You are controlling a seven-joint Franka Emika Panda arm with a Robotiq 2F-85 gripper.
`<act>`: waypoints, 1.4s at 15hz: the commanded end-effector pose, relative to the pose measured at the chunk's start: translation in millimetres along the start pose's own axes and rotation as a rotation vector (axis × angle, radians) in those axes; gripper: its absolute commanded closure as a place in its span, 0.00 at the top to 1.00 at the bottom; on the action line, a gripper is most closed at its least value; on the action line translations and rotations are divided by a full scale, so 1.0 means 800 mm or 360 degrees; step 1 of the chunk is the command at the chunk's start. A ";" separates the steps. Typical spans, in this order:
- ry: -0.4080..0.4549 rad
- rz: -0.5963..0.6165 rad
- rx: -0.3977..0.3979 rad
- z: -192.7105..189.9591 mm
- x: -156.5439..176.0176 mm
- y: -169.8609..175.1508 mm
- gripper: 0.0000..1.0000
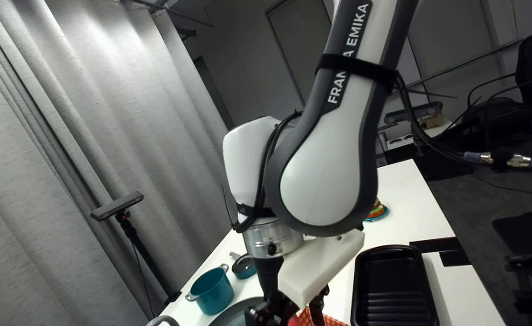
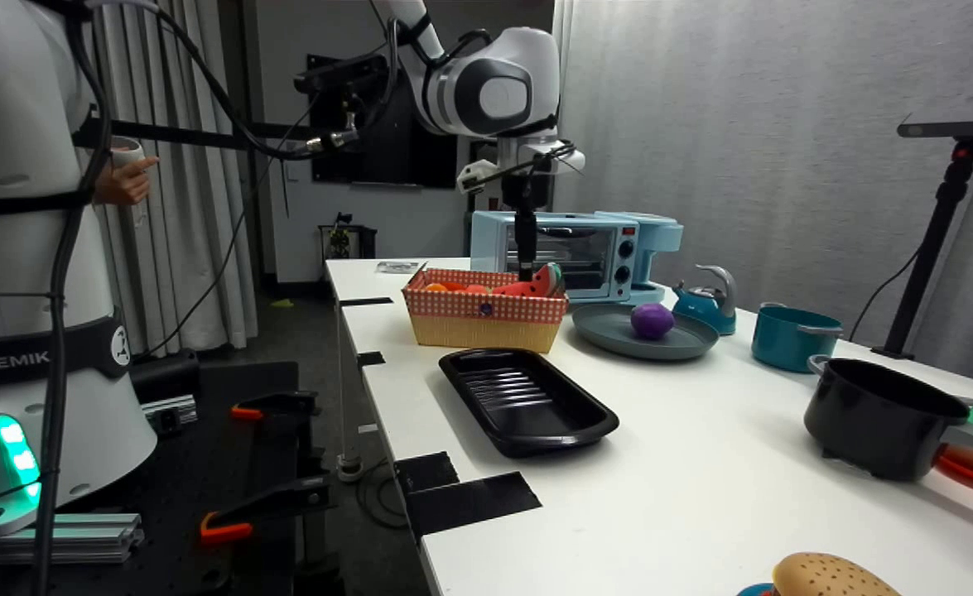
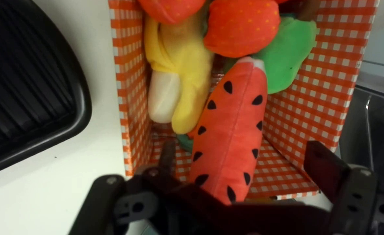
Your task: Put the watermelon toy on the plate
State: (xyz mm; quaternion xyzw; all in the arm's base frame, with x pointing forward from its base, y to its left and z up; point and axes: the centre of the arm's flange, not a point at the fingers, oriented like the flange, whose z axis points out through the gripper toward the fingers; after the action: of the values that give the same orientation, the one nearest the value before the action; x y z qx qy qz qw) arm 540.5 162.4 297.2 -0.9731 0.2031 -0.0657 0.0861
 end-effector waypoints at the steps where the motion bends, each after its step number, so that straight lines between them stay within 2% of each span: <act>1: 0.0022 0.0010 0.0004 0.020 0.018 -0.013 1.00; 9: -0.0023 0.0036 -0.0046 0.057 0.029 -0.003 1.00; 10: -0.0025 0.0036 -0.0051 0.061 0.030 -0.003 0.75; 11: -0.0029 0.0034 -0.0056 0.064 0.030 -0.004 0.74; 17: -0.0016 0.0010 -0.0087 0.056 0.027 -0.009 0.27; 21: 0.0001 -0.0035 -0.0120 0.041 0.017 -0.013 0.02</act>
State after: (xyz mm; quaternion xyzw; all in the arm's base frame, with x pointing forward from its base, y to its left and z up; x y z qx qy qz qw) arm 564.4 164.2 254.6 -0.9775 0.1948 -0.0514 0.0624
